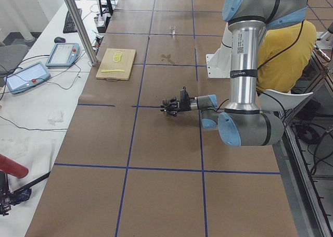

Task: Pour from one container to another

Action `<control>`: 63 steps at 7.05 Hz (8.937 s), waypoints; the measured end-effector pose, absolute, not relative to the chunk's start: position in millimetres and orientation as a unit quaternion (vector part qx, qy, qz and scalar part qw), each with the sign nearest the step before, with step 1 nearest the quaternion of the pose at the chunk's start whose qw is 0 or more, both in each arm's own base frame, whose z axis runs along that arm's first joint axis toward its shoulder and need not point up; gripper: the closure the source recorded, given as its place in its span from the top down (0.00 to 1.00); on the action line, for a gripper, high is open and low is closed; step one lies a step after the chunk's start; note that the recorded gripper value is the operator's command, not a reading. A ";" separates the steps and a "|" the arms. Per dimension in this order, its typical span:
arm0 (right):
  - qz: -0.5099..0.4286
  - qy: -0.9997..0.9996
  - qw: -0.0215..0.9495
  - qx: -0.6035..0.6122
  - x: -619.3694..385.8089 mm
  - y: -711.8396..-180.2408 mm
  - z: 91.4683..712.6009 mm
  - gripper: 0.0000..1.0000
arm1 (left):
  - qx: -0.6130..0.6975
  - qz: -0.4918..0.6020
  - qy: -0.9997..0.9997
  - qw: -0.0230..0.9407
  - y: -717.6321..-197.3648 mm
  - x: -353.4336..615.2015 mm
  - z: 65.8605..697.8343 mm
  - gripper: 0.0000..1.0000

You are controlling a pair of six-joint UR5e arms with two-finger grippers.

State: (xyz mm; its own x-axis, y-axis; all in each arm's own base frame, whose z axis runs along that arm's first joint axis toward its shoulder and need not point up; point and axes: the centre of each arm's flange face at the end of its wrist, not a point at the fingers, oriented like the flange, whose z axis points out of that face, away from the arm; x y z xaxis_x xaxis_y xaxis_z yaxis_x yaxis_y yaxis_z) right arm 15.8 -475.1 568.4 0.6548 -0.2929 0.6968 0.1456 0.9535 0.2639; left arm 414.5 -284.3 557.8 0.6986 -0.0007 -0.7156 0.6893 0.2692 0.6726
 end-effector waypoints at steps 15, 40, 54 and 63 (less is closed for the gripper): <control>-0.046 -0.420 0.888 0.180 -103.2 -499.4 464.3 1.00 | 0.681 -0.075 0.287 0.670 -340.1 451.9 356.6 0.00; 0.202 -0.306 0.770 0.522 -401.7 -224.9 558.7 0.97 | 0.671 -0.092 0.363 0.640 -372.8 491.2 295.9 0.00; 0.215 -0.285 0.768 0.532 -424.5 -250.1 565.4 0.91 | 0.672 -0.095 0.366 0.637 -371.4 488.8 291.3 0.00; 0.211 -0.279 0.773 0.529 -426.0 -254.4 572.1 0.32 | 0.672 -0.096 0.367 0.636 -371.2 488.4 290.5 0.00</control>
